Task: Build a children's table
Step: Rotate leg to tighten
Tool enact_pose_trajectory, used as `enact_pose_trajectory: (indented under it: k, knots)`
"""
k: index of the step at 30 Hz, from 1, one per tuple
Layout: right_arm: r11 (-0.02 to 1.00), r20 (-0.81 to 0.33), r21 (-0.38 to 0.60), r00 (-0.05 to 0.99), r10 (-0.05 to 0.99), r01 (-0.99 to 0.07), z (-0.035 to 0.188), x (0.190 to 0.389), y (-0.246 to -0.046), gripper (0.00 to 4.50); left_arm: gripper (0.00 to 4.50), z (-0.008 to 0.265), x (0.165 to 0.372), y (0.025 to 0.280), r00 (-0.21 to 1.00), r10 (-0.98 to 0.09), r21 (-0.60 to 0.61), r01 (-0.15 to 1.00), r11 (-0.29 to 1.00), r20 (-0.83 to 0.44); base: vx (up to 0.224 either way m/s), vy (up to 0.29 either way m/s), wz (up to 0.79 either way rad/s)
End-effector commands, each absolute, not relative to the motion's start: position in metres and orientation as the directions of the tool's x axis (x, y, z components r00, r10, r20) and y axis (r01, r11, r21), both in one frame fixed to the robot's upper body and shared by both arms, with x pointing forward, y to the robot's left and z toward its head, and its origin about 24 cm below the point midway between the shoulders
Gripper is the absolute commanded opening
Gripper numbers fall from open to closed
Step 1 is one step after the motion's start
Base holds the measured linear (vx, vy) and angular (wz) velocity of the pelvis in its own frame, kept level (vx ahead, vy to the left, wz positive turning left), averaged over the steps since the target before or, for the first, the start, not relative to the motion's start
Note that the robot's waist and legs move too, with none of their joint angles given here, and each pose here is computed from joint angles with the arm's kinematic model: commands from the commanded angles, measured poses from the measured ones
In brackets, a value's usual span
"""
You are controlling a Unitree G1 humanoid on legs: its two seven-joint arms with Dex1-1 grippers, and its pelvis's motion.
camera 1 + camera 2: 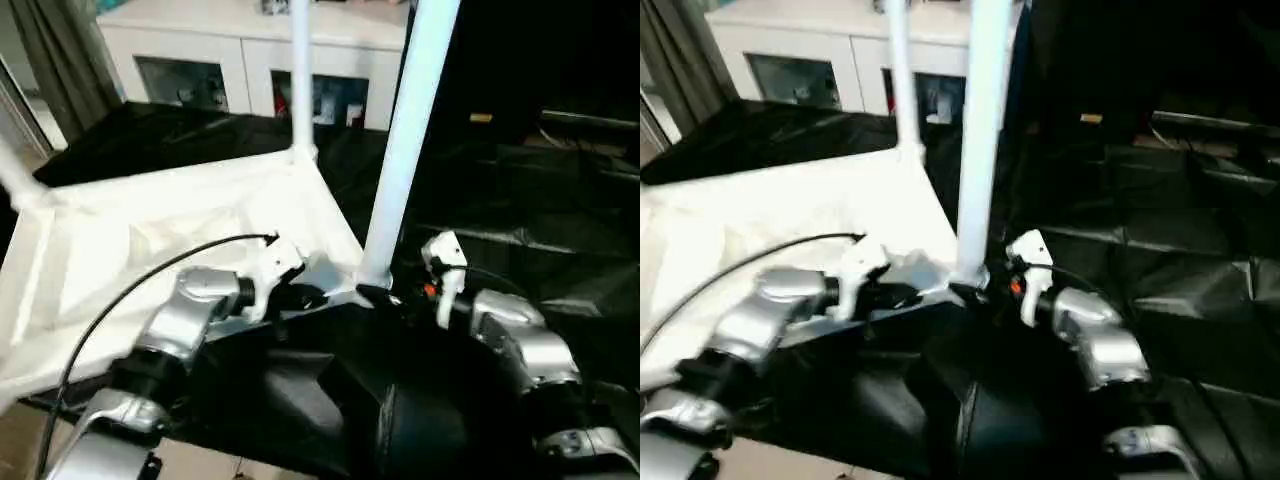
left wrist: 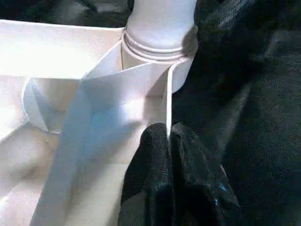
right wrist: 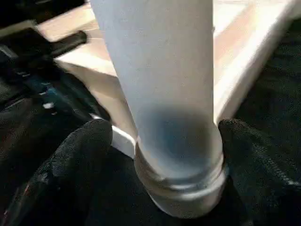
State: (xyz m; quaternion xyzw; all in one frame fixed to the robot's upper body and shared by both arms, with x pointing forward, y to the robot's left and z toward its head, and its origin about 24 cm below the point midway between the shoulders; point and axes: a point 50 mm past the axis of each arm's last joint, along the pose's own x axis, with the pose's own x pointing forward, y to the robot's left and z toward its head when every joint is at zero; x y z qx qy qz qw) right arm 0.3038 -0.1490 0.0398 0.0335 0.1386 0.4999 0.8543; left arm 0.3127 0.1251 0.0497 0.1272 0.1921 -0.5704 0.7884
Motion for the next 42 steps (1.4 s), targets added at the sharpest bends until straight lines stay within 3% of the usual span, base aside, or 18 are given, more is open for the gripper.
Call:
enact_pose_trajectory:
  k: [1, 3, 9, 15, 20, 27, 33, 34, 38, 40, 42]
  knots:
    - [0.287, -0.169, 0.224, 0.253, 0.953, -0.931, 0.041, 0.291, -0.124, 3.66, 0.00, 0.051, 0.307, 0.117, 0.214, -0.882, -0.039, 0.967, 0.253, -0.421, 0.000, 0.000, 0.00]
    - [0.268, -0.178, 0.224, 0.231, 0.957, -0.937, 0.042, 0.291, -0.129, 3.66, 0.00, 0.052, 0.303, 0.121, 0.178, -0.888, -0.056, 0.973, 0.222, -0.423, 0.000, 0.000, 0.00]
    - [0.242, -0.194, 0.224, 0.200, 0.960, -0.944, 0.043, 0.292, -0.133, 2.99, 0.00, 0.054, 0.297, 0.127, 0.139, -0.894, -0.076, 0.979, 0.189, -0.425, 0.000, 0.000, 0.00]
    - [0.220, -0.204, 0.229, 0.174, 0.963, -0.948, 0.040, 0.290, -0.128, 2.46, 0.00, 0.055, 0.296, 0.127, 0.138, -0.893, -0.079, 0.979, 0.189, -0.429, 0.000, 0.000, 0.00]
    - [0.260, -0.217, 0.237, 0.210, 0.953, -0.936, 0.034, 0.285, -0.128, 2.20, 0.00, 0.053, 0.302, 0.120, 0.196, -0.886, -0.056, 0.969, 0.241, -0.420, 0.000, 0.000, 0.00]
    - [0.490, -0.256, 0.230, 0.434, 0.864, -0.841, 0.017, 0.290, -0.119, 2.10, 0.00, 0.055, 0.324, 0.102, 0.390, -0.839, 0.002, 0.907, 0.420, -0.380, 0.000, 0.000, 0.00]
    - [0.683, -0.278, 0.229, 0.626, 0.729, -0.694, 0.004, 0.297, -0.086, 2.04, 0.00, 0.062, 0.342, 0.076, 0.555, -0.763, 0.041, 0.816, 0.577, -0.331, 0.000, 0.000, 0.00]
    - [0.716, -0.283, 0.219, 0.659, 0.697, -0.663, 0.004, 0.301, -0.072, 2.04, 0.00, 0.063, 0.344, 0.069, 0.579, -0.750, 0.043, 0.800, 0.599, -0.320, 0.000, 0.000, 0.00]
    - [0.701, -0.265, 0.177, 0.652, 0.710, -0.691, 0.008, 0.304, -0.059, 2.04, 0.00, 0.063, 0.343, 0.063, 0.578, -0.753, 0.042, 0.801, 0.597, -0.316, 0.000, 0.000, 0.00]
    - [0.698, -0.245, 0.201, 0.655, 0.715, -0.687, 0.011, 0.306, -0.057, 2.68, 0.00, 0.061, 0.342, 0.062, 0.571, -0.757, 0.041, 0.806, 0.591, -0.318, 0.000, 0.000, 0.00]
    - [0.670, -0.208, 0.257, 0.637, 0.742, -0.697, 0.016, 0.308, -0.055, 2.68, 0.00, 0.059, 0.340, 0.062, 0.549, -0.771, 0.038, 0.821, 0.569, -0.323, 0.000, 0.000, 0.00]
